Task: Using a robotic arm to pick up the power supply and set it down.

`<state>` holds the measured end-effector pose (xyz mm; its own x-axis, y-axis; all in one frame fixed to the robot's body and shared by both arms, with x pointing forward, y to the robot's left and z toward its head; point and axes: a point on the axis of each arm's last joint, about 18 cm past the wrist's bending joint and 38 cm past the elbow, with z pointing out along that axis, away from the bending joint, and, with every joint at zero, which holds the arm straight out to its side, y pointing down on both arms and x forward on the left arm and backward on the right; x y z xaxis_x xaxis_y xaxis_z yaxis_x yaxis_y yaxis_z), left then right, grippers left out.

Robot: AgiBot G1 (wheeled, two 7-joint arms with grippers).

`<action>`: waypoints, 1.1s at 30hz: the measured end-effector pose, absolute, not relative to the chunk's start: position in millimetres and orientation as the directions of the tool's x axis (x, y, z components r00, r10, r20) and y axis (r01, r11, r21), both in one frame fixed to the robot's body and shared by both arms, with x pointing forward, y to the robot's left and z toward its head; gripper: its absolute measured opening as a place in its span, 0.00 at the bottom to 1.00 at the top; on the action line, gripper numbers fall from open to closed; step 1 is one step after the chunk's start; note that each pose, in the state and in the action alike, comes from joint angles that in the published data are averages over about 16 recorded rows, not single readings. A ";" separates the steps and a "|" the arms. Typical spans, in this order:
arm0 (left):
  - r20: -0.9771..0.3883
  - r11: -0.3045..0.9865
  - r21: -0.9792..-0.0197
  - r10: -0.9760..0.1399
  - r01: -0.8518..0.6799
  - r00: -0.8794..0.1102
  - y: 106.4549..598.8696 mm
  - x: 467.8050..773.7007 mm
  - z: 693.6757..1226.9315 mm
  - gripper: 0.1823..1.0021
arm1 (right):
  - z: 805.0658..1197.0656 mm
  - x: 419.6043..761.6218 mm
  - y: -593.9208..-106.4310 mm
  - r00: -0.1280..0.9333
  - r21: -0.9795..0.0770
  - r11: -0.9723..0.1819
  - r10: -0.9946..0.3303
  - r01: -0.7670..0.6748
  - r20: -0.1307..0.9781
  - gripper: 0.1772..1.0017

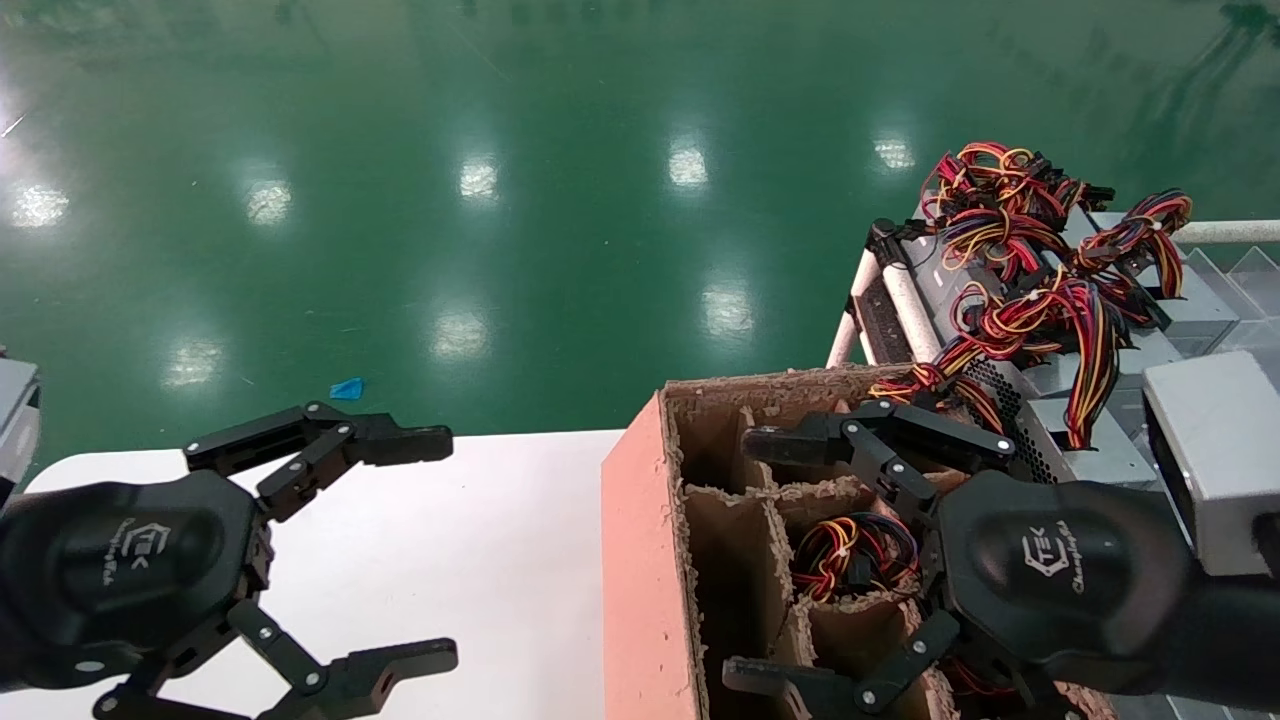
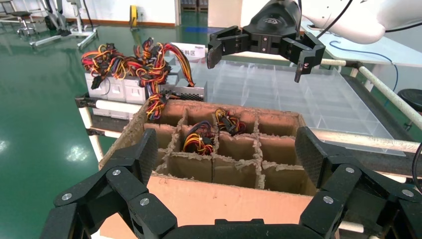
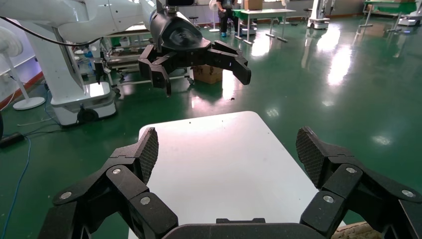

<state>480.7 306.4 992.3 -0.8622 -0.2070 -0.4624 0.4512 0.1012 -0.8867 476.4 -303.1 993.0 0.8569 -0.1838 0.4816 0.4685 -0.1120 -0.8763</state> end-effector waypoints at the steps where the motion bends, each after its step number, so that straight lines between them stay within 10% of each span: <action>1: -0.462 0.101 -0.887 -0.207 0.451 -0.862 306.4 480.7 992.3 1.00 | 993.0 476.4 -303.1 0.857 -0.876 -0.112 -0.184 0.468 0.482 1.00; 23: -0.462 0.101 -0.887 -0.207 0.451 -0.862 306.4 480.7 992.3 0.99 | 996.8 481.6 -308.8 0.843 -0.871 -0.141 -0.221 0.471 0.491 1.00; 33: -0.462 0.101 -0.887 -0.207 0.451 -0.862 306.4 480.7 992.3 0.91 | 1007.5 510.9 -332.0 0.693 -0.779 -0.352 -0.360 0.519 0.625 1.00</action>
<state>480.7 306.4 992.3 -0.8622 -0.2070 -0.4623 0.4512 0.1012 -0.8867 510.9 -332.0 1007.5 0.6927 -0.3604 0.6247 0.5194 -0.3518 -0.7788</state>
